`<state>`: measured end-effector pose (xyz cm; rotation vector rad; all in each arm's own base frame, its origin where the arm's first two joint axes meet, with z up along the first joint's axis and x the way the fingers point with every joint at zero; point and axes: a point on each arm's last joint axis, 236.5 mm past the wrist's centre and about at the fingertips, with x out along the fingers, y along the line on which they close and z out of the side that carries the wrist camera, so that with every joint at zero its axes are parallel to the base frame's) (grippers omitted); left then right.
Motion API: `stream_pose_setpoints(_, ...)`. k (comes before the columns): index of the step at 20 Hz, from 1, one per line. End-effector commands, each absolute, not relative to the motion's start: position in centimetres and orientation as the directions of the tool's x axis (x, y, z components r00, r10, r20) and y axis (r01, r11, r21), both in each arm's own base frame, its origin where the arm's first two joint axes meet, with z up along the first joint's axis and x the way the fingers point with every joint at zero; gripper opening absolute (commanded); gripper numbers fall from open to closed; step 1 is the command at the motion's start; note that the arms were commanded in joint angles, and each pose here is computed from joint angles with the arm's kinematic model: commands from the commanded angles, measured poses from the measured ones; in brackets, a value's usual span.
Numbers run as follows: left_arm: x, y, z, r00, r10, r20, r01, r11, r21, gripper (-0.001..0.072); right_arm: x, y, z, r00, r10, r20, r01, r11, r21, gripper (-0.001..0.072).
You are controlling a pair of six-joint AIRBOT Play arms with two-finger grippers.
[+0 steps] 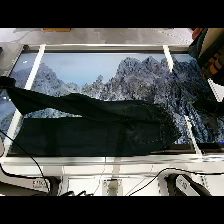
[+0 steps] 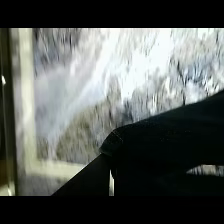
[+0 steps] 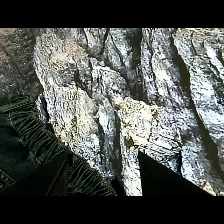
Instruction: Fold the clothes and pants, and hang the long-sleeved shirts on hangers.
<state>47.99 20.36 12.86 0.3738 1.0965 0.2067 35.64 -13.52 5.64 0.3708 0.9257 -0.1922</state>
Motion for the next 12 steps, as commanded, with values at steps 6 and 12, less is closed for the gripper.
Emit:
stream_pose_setpoints(6, 57.9, 10.0, 33.4, 0.961, 0.217, -0.169, -0.079, 0.808, 0.584, 0.0019, 35.8, -13.2, 5.8, 0.596, 0.011, -0.803, 0.319, 0.915, 0.249, 0.0448)
stream_pose_setpoints(12, 53.1, 16.3, 17.3, 0.762, 0.207, -0.613, 0.008, 0.944, 0.329, 0.0018, 35.1, -12.6, 5.3, 0.568, 0.035, -0.822, 0.312, 0.915, 0.255, 0.0448)
